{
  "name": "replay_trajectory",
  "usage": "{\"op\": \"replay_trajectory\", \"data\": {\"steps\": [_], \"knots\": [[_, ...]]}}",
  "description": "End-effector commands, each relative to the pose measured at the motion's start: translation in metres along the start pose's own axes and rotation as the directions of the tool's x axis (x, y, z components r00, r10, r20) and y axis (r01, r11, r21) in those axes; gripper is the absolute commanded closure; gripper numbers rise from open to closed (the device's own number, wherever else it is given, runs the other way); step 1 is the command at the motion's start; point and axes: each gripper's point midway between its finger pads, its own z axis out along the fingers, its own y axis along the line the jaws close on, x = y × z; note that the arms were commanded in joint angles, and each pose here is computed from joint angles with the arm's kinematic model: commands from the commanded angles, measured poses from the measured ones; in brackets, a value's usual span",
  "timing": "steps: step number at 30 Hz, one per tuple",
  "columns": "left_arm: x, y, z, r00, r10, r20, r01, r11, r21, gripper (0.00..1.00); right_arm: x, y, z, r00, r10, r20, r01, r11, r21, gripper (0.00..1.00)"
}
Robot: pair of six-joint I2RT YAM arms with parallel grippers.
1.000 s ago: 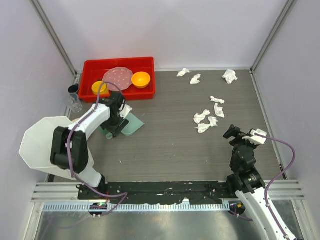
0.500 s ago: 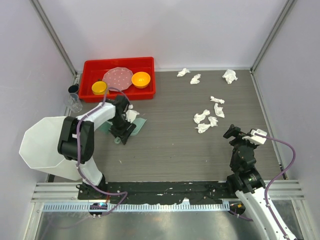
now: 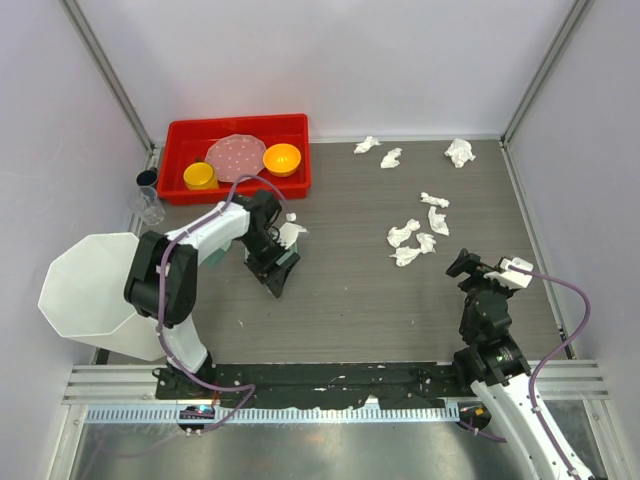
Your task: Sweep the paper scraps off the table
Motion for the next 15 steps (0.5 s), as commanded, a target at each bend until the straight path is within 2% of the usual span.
{"op": "replay_trajectory", "data": {"steps": [1, 7, 11, 14, 15], "knots": [[-0.013, -0.029, -0.007, 0.995, 0.091, 0.036, -0.094, 0.993, 0.069, 0.27, -0.012, 0.001, 0.002, 0.998, 0.042, 0.041, -0.043, 0.999, 0.012, 0.12], [-0.027, -0.055, -0.042, 0.970, 0.177, 0.166, -0.195, 0.976, 0.095, 0.25, -0.012, 0.001, 0.002, 0.998, 0.038, 0.040, -0.039, 0.999, 0.012, 0.12], [-0.035, -0.065, -0.074, 0.940, 0.227, 0.255, -0.243, 0.969, 0.034, 0.23, -0.010, 0.002, 0.003, 0.999, 0.031, 0.033, -0.032, 0.999, 0.008, 0.12], [-0.042, -0.036, -0.085, 0.948, 0.179, 0.262, -0.153, 0.981, -0.117, 0.23, -0.010, 0.004, 0.003, 0.999, 0.029, 0.028, -0.029, 1.000, 0.000, 0.11], [-0.044, -0.026, -0.088, 0.954, 0.119, 0.274, -0.078, 0.985, -0.153, 0.23, -0.011, 0.004, 0.003, 0.999, 0.029, 0.029, -0.029, 1.000, 0.001, 0.12]]}}
